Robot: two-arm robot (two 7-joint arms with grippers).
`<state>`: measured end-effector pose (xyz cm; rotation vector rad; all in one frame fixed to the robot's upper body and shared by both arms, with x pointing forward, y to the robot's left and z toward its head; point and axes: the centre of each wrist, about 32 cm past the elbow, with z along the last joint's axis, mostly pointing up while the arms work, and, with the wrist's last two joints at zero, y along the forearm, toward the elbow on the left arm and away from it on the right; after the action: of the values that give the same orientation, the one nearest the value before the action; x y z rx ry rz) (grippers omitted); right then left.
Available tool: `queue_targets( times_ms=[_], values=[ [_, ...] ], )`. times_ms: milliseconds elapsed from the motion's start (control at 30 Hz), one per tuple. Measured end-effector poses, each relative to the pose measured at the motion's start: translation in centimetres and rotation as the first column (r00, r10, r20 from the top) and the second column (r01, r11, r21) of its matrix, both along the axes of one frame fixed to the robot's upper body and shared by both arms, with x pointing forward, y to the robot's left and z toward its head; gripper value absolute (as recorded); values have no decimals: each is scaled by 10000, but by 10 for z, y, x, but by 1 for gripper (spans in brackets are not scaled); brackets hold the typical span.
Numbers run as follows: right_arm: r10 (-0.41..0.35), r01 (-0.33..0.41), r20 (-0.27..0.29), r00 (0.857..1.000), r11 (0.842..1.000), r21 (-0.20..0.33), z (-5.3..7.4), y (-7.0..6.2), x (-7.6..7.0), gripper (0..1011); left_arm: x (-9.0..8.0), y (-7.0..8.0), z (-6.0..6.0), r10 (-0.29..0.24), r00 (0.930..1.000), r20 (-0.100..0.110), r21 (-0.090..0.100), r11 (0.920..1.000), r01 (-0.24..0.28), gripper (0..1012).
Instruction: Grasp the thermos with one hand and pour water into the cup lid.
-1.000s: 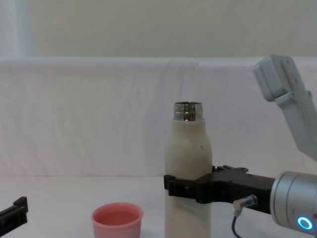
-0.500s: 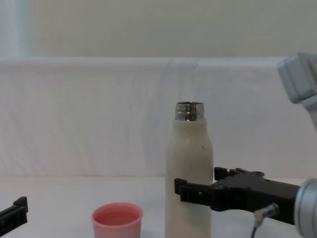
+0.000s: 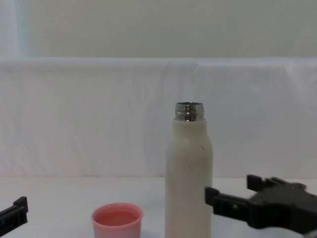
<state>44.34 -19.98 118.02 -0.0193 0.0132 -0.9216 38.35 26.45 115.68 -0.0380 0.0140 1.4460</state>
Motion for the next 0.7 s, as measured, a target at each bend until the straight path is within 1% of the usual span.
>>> queue_targets(
  times_ms=[100, 300, 533, 700],
  values=[
    [-192, 192, 42, 9998, 9998, -86, -4, -3, -4, 1000, 0, 0, 0, 0, 10000, 1, -1, 10000, 0, 1001],
    [-814, 814, -13, 9967, 9966, -149, -19, -14, -8, 1000, 0, 0, 0, 0, 10000, 0, 0, 10000, 0, 1001],
    [-1214, 1213, -72, 9926, 9925, -138, -28, -20, -9, 1000, 0, 0, 0, 0, 10000, 0, 0, 10000, 0, 1001],
    [-1245, 1243, -77, 9922, 9921, -146, -28, -20, -9, 1000, 0, 0, 0, 0, 10000, 0, 0, 10000, 0, 1001]
  ],
)
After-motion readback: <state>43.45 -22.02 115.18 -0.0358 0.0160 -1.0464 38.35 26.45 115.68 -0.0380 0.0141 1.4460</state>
